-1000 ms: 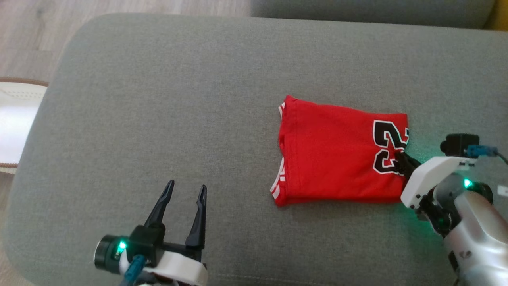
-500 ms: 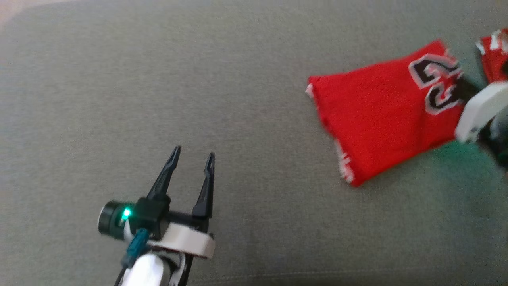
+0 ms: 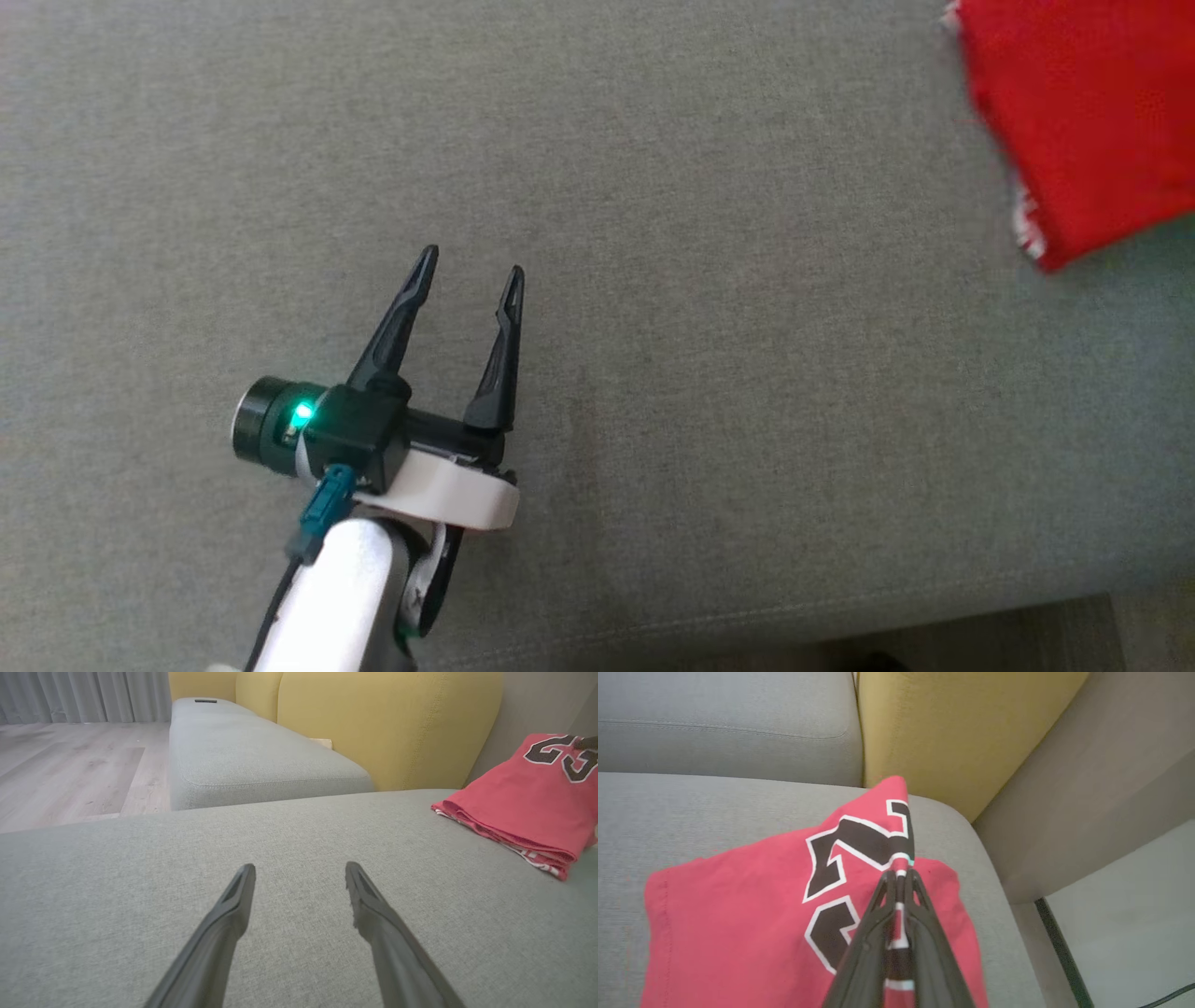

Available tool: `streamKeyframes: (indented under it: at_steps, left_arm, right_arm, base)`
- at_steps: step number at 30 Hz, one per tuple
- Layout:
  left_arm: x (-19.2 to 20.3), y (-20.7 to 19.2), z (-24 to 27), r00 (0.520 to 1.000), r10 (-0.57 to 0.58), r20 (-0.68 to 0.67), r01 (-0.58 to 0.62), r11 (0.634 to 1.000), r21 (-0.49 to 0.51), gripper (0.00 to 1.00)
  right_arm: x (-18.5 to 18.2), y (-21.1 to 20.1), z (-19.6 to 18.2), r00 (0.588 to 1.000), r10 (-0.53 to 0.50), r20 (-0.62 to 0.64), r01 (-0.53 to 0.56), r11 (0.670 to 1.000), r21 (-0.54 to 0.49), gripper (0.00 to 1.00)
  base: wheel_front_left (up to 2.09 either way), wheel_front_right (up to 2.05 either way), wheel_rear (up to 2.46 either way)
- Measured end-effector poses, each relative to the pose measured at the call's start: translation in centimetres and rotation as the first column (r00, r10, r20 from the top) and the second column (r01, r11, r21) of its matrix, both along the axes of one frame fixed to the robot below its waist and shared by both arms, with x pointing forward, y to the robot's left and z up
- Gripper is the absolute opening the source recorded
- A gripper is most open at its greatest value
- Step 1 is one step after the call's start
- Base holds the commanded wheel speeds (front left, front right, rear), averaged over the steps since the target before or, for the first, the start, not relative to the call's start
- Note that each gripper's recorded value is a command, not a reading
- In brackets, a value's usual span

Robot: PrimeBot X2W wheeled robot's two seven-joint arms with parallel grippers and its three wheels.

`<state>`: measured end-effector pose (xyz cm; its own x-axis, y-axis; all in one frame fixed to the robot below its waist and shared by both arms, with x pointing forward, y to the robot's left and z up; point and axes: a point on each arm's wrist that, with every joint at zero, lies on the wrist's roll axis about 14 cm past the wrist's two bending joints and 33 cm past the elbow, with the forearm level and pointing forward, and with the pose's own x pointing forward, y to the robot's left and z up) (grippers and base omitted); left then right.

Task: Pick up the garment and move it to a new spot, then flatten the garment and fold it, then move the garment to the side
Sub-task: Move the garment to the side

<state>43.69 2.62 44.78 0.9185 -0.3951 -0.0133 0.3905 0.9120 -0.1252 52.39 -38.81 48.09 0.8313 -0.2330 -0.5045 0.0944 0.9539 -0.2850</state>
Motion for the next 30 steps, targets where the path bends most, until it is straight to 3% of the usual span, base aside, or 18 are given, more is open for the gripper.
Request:
streamKeyframes:
  at_steps: [6,7,8,14,22,30]
  left_arm:
    - [0.2,-0.5,-1.3,0.999,-0.017,-0.031,0.017,1.0,-0.007,1.0]
    - [0.4,-0.5,-1.3,0.999,-0.018,-0.031,0.017,1.0,-0.01,1.0]
    - [0.6,-0.4,-1.2,0.999,-0.015,-0.029,0.015,1.0,-0.016,1.0]
    - [1.0,0.4,0.6,1.0,0.027,0.015,-0.027,0.999,-0.023,1.0]
    - [-0.9,3.6,2.7,0.99,0.14,0.034,-0.14,0.99,-0.021,1.0]
    - [-4.3,7.9,5.2,0.959,0.273,0.078,-0.273,0.962,-0.014,1.0]
  right_arm:
    - [-0.5,-4.0,1.8,0.997,-0.075,-0.003,0.075,0.993,-0.093,0.0]
    - [-0.5,-4.3,1.9,0.997,-0.083,-0.002,0.082,0.991,-0.104,0.85]
    - [-0.4,-4.4,2.0,0.996,-0.085,0.003,0.085,0.99,-0.11,1.0]
    - [-0.2,-2.4,2.3,0.997,-0.047,0.065,0.055,0.991,-0.125,1.0]
    - [-2.9,6.8,-1.4,0.993,0.069,0.098,-0.074,0.996,0.05,1.0]
    - [-7.3,16.7,-3.0,0.958,0.138,0.253,-0.207,0.94,0.272,1.0]
  base:
    - [0.0,0.0,0.0]
    - [0.0,0.0,0.0]
    - [0.0,0.0,0.0]
    - [0.0,0.0,0.0]
    - [0.0,0.0,0.0]
    - [0.0,0.0,0.0]
